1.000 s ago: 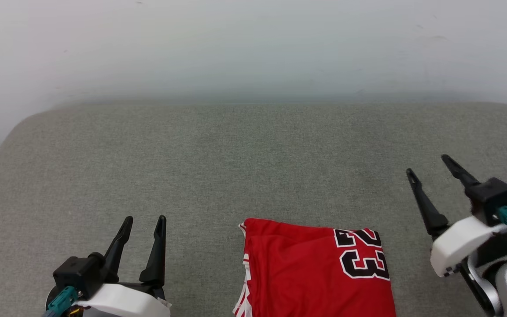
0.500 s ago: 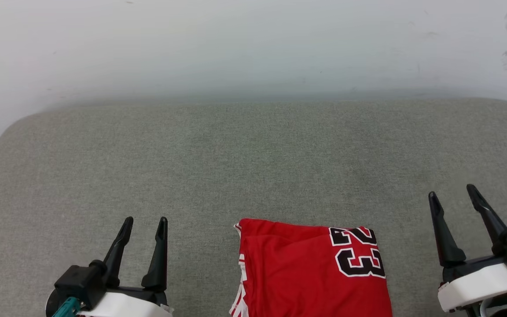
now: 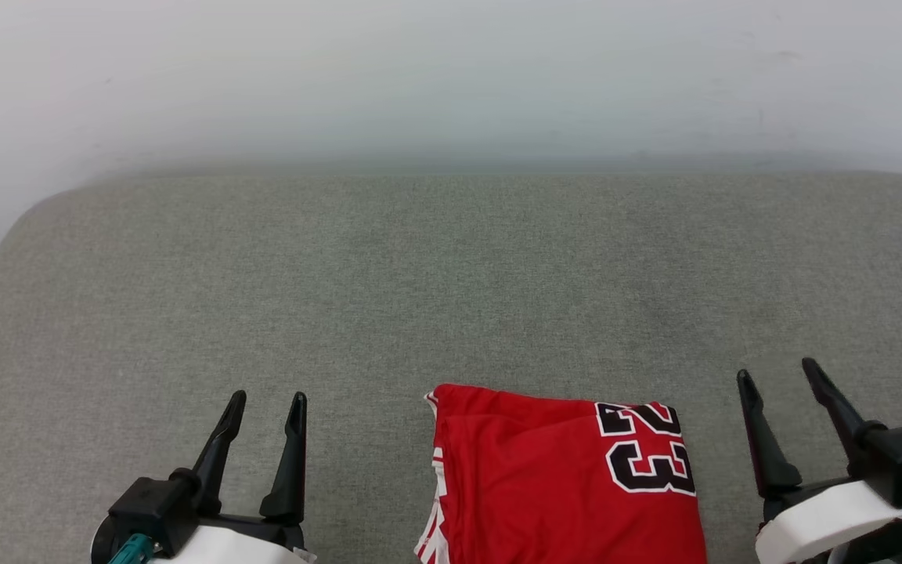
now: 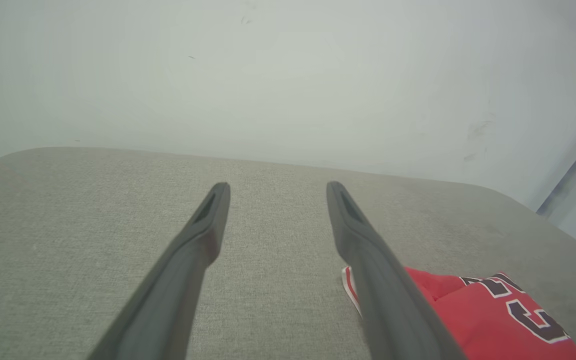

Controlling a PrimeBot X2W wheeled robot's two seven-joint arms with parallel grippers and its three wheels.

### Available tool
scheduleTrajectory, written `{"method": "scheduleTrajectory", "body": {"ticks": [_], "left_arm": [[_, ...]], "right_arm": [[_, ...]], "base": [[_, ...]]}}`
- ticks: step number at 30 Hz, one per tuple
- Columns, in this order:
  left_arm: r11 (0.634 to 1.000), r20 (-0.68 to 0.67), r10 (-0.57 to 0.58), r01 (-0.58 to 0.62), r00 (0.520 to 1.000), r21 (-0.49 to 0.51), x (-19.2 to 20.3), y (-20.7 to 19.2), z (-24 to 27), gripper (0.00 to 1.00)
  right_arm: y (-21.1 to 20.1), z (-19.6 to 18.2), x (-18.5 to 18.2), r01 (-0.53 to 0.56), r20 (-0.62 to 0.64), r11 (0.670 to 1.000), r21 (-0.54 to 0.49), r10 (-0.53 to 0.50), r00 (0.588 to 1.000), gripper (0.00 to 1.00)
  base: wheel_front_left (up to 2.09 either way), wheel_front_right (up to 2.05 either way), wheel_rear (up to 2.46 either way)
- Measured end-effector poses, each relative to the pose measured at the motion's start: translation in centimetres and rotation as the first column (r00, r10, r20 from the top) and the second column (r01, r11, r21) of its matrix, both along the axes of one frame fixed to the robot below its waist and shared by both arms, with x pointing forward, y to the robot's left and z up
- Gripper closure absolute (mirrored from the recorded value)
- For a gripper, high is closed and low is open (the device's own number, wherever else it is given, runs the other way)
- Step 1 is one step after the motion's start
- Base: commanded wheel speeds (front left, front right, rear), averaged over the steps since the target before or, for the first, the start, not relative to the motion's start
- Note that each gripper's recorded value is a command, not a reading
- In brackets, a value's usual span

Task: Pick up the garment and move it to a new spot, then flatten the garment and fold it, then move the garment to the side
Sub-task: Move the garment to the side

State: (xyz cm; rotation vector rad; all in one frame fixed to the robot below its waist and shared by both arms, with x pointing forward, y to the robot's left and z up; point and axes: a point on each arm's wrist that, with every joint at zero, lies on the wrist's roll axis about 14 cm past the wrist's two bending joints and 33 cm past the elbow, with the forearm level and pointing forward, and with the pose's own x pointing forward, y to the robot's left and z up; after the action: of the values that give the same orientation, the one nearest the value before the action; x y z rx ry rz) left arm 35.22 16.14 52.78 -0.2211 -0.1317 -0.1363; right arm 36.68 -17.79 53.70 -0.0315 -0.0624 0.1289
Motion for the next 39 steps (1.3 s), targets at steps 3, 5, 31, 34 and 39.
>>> {"method": "scheduleTrajectory", "body": {"ticks": [3, 5, 31, 34, 39], "left_arm": [[1.000, -0.013, -0.004, 0.004, 1.000, -0.001, 0.1, -0.1, -0.5, 0.00], [1.000, -0.014, -0.006, 0.006, 1.000, -0.001, 0.2, -0.1, -0.6, 0.00], [0.999, -0.091, 0.042, -0.041, 0.995, 0.008, 1.6, 1.6, -3.3, 0.00], [0.999, -0.097, 0.043, -0.042, 0.994, 0.009, 1.6, 1.7, -3.5, 0.00], [1.000, -0.099, 0.022, -0.021, 0.995, 0.007, 1.7, 1.1, -3.6, 0.00]], "right_arm": [[0.7, -2.1, 0.1, -0.022, -0.102, 1.000, 0.005, 0.022, 0.995, 0.00], [1.0, -3.7, 0.0, -0.037, -0.179, 0.999, 0.004, 0.037, 0.983, 0.00], [5.4, -17.7, -3.1, -0.164, -0.820, 0.986, 0.008, 0.101, 0.564, 0.55], [5.6, -17.9, -3.2, -0.174, -0.825, 0.985, 0.002, 0.100, 0.556, 1.00], [5.6, -16.9, -2.4, -0.204, -0.789, 0.979, -0.031, 0.101, 0.607, 1.00]], "base": [[0.00, 0.00, 0.00], [0.00, 0.00, 0.00], [0.00, 0.00, 0.00], [0.00, 0.00, 0.00], [0.00, 0.00, 0.00]]}}
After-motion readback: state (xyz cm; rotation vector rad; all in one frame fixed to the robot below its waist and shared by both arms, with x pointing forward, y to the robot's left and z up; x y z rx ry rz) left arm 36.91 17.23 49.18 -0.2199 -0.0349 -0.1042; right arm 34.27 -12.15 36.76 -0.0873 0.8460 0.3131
